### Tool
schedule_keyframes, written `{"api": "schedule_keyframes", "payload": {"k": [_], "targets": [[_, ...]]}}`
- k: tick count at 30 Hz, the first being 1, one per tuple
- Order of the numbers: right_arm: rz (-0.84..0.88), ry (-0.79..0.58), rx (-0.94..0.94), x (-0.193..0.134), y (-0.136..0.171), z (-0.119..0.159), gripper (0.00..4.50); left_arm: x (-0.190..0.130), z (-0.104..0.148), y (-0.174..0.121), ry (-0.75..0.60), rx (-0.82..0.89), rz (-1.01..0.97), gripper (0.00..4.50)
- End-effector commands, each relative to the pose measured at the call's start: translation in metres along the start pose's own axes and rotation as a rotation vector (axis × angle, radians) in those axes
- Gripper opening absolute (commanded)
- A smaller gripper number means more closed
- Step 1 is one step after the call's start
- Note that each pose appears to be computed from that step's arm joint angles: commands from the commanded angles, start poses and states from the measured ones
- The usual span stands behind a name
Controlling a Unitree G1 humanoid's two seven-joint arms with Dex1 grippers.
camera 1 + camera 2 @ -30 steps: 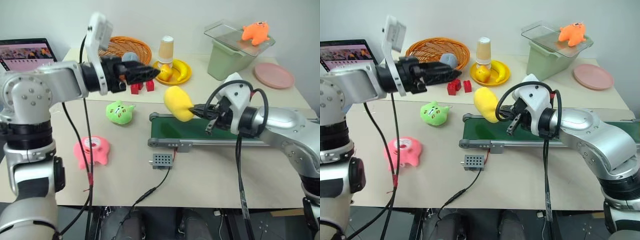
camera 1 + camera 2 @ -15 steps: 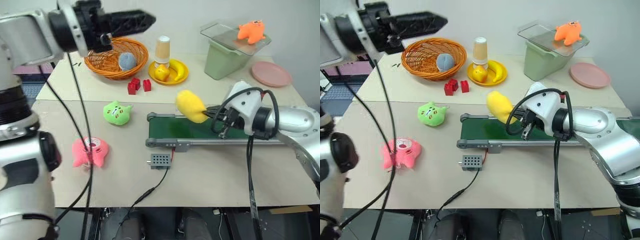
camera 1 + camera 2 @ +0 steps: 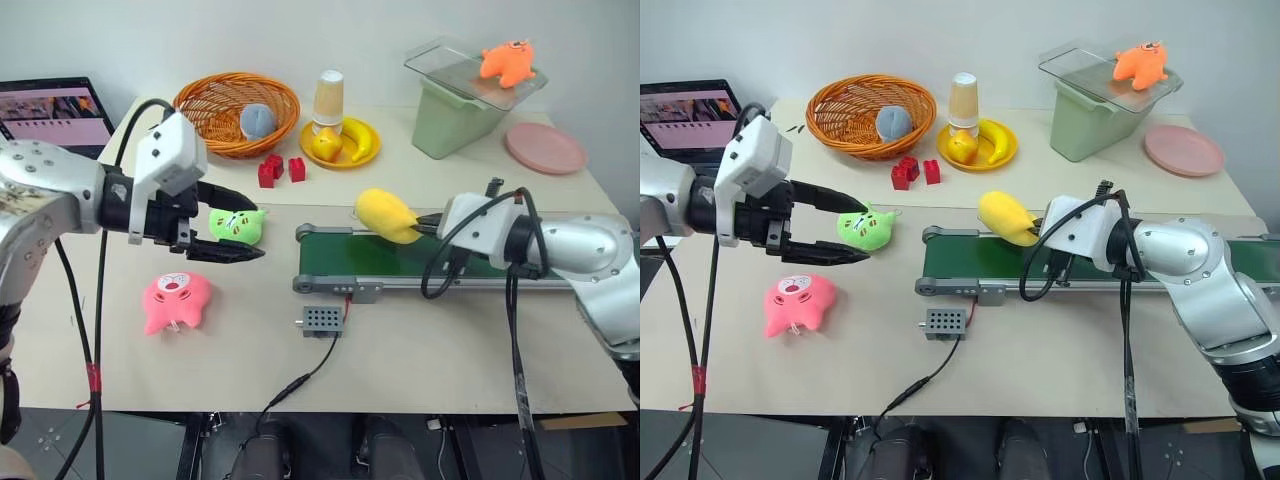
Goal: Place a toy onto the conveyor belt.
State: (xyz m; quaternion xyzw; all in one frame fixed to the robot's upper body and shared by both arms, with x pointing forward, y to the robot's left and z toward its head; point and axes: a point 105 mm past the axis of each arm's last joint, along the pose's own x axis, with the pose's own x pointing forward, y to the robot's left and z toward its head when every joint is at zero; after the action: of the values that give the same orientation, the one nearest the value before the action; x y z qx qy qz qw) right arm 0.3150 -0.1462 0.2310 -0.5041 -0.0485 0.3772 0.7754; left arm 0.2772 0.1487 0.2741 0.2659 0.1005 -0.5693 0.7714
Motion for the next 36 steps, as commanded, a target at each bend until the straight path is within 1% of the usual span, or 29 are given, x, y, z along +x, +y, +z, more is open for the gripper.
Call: {"api": "schedule_keyframes", "payload": {"k": [1,4,9,16,21,23,24,28,29,30,33,35,36], "targets": [[-0.028,-0.024,-0.168,0.003,0.004,0.007,0.0,-0.003,0.008,0.0,-0.018,0.064,0.017,3.79],[-0.022,-0.026,-0.309,0.01,0.018,0.006,0.0,0.0,0.01,0.0,-0.03,0.061,0.01,3.79],[-0.014,-0.07,-0.352,0.015,0.038,0.01,0.0,0.003,0.013,-0.001,-0.042,0.065,-0.004,3.79],[0.014,-0.087,-0.306,0.015,0.058,0.007,0.0,0.008,0.015,-0.008,-0.043,0.07,-0.06,3.79],[0.012,-0.089,-0.246,0.014,0.058,0.005,0.0,0.009,0.007,-0.016,-0.006,0.074,-0.105,3.79],[0.005,-0.09,-0.234,0.014,0.056,0.005,0.66,0.01,0.006,-0.016,0.002,0.083,-0.1,3.86],[0.005,-0.092,-0.227,0.014,0.056,0.006,0.82,0.01,0.006,-0.015,0.002,0.084,-0.098,3.86],[-0.002,-0.09,-0.216,0.011,0.05,0.006,2.19,0.011,0.007,-0.014,-0.011,0.076,-0.096,3.86],[-0.006,-0.09,-0.215,0.01,0.048,0.006,2.6,0.011,0.007,-0.014,-0.011,0.075,-0.095,3.86],[-0.009,-0.093,-0.213,0.009,0.046,0.007,2.84,0.011,0.006,-0.014,-0.011,0.075,-0.094,3.86],[-0.023,-0.11,-0.216,0.005,0.04,0.014,3.97,0.012,0.006,-0.013,-0.014,0.07,-0.094,3.86],[-0.029,-0.117,-0.22,-0.001,0.035,0.019,4.49,0.012,0.006,-0.013,-0.017,0.069,-0.097,3.86],[-0.031,-0.117,-0.221,-0.004,0.032,0.02,4.49,0.012,0.006,-0.013,-0.018,0.069,-0.098,3.86]]}}
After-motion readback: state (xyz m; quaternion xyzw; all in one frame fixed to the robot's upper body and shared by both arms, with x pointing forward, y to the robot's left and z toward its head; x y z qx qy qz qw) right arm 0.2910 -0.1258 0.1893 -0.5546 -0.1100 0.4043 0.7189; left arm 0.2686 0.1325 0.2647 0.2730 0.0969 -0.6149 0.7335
